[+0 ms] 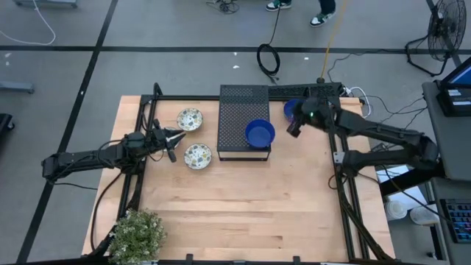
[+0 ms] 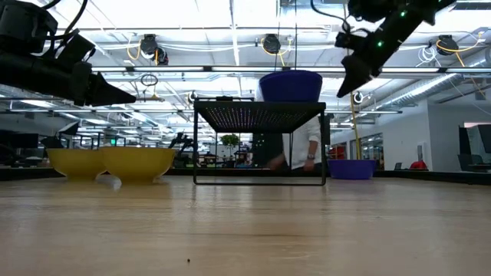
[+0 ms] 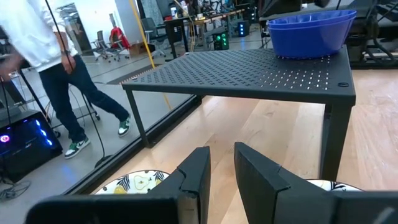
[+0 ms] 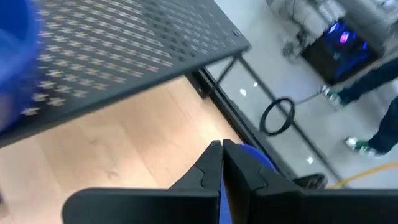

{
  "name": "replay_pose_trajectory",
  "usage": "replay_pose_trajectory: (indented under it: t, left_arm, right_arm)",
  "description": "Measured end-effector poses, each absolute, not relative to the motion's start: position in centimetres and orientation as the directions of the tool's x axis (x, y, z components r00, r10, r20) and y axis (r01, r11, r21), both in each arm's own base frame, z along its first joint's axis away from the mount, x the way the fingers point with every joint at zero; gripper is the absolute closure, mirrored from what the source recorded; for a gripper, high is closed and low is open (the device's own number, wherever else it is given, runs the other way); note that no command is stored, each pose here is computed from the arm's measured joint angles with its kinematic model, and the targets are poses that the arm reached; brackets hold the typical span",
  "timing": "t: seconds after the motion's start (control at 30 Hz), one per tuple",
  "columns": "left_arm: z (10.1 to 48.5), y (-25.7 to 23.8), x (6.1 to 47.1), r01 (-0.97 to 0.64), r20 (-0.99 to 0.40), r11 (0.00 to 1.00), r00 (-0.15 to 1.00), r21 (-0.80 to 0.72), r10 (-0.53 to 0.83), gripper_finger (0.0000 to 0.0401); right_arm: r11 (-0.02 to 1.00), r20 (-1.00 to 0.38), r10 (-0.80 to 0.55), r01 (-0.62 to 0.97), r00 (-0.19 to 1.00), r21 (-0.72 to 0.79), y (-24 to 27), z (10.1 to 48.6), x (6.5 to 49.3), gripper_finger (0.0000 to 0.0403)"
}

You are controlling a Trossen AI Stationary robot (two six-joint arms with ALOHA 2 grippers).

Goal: Pick & Place Mini bowls
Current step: Stack the blue bowl on the blue bowls on the shelf

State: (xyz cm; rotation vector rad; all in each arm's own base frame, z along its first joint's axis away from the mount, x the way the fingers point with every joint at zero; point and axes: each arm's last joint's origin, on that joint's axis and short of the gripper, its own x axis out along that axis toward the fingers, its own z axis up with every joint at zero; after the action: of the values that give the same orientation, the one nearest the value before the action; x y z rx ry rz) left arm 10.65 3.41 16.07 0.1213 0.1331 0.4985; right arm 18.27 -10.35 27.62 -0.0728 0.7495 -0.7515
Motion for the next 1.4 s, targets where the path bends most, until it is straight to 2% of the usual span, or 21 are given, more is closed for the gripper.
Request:
replay_pose_trajectory:
  t: [0.23,0.43,0.63,0.8,0.97,1.13,1.4]
  left_arm:
    - [16.1,3.4,10.7,-0.467,-0.097,0.872,0.87,0.148,0.483,0.0325]
    - [16.1,3.4,10.7,-0.468,-0.098,0.871,0.87,0.148,0.483,0.0325]
    - [16.1,3.4,10.7,-0.468,-0.098,0.871,0.87,0.148,0.483,0.0325]
    - [16.1,3.4,10.7,-0.468,-0.098,0.871,0.87,0.148,0.483,0.0325]
    - [16.1,3.4,10.6,-0.468,-0.098,0.871,0.87,0.148,0.483,0.0324]
    - [16.1,3.4,10.7,-0.467,-0.098,0.871,0.87,0.148,0.483,0.0325]
    - [16.1,3.4,10.7,-0.467,-0.098,0.872,0.87,0.148,0.483,0.0325]
  right_arm:
    - [0.777,-0.654,-0.541,0.611,0.528,-0.149,-13.4,27.1,16.6,0.0403]
    - [0.779,-0.693,-0.508,0.615,0.511,-0.119,-14.6,26.0,16.6,0.0395]
    - [0.807,-0.709,-0.464,0.583,0.532,-0.092,-14.8,23.3,16.8,0.0342]
    - [0.793,-0.692,-0.481,0.604,0.538,-0.081,-14.8,21.3,16.4,0.0287]
    - [0.779,-0.704,-0.483,0.623,0.521,-0.074,-14.8,20.0,15.8,0.0255]
    - [0.761,-0.693,-0.495,0.647,0.524,-0.054,-14.6,18.5,15.3,0.0244]
    - [0.743,-0.675,-0.516,0.668,0.527,-0.047,-14.3,16.6,14.6,0.0249]
